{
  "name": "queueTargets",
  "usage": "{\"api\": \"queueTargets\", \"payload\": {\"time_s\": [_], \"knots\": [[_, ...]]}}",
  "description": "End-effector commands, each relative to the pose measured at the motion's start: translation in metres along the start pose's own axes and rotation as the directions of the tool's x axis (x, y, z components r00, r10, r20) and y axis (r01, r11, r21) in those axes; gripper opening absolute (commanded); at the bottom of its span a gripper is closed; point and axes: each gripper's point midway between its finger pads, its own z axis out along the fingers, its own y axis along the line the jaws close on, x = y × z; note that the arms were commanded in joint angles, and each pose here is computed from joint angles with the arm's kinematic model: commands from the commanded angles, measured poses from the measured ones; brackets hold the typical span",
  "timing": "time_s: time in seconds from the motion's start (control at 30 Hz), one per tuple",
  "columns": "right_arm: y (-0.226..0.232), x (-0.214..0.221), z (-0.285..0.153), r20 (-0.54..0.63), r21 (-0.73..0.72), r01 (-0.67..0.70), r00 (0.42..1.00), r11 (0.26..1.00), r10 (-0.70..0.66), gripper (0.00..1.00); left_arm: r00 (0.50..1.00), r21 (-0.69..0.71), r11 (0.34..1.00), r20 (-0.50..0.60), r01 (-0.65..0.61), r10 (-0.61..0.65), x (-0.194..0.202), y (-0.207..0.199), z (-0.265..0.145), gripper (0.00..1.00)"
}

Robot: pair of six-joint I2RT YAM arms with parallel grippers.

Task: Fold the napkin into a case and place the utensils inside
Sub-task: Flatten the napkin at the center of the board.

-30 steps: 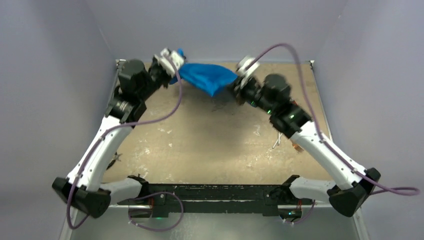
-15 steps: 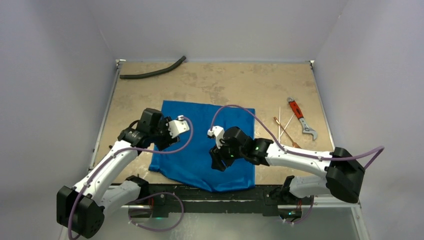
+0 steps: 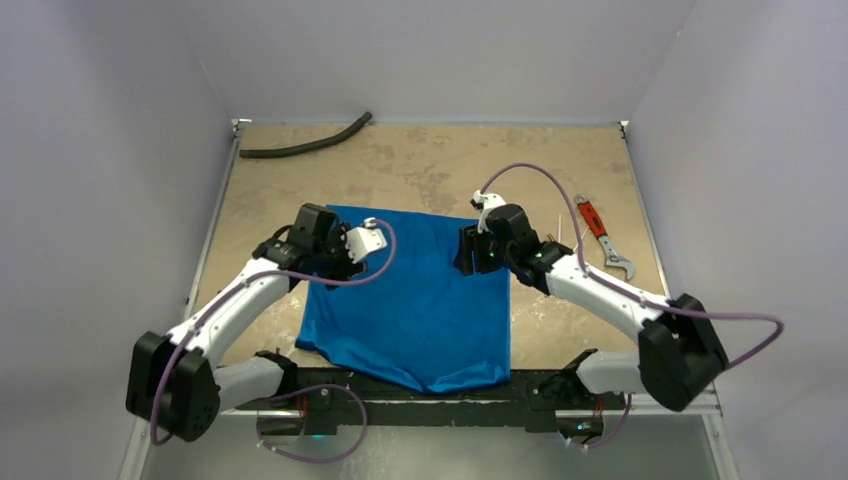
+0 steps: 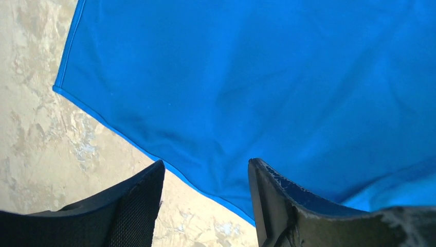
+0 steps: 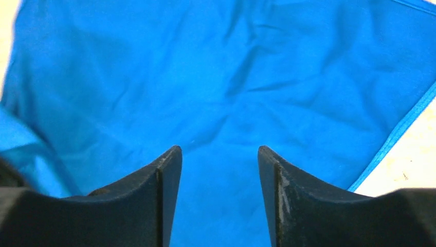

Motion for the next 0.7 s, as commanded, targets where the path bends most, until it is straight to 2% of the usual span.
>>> {"api": "queueTargets", "payload": {"time_s": [0.0,0.2,0.27,0.5,0.67], "knots": [[-0.032,-0.014,0.032,0.011,0.100,-0.054,0.999,0.993,0.053,0.55,0.996,-0.189,0.978,0.035,0.093,-0.088,-0.031,0.061,0.018,0.59],[-0.087,-0.018,0.064,-0.021,0.224,-0.129,0.990,0.966,0.137,0.29,0.973,-0.242,0.964,-0.169,0.111,-0.155,-0.005,0.090,0.066,0.58],[-0.101,-0.027,0.070,0.011,0.250,-0.140,0.990,0.958,0.142,0.22,0.963,-0.245,0.961,-0.203,0.125,-0.177,0.003,0.093,0.076,0.58],[-0.136,-0.030,0.090,0.002,0.291,-0.169,0.984,0.942,0.176,0.13,0.921,-0.257,0.960,-0.334,0.114,-0.199,0.024,0.107,0.110,0.55],[-0.162,-0.040,0.109,0.013,0.304,-0.211,0.976,0.929,0.218,0.10,0.883,-0.266,0.952,-0.398,0.150,-0.250,0.030,0.128,0.135,0.54]]}}
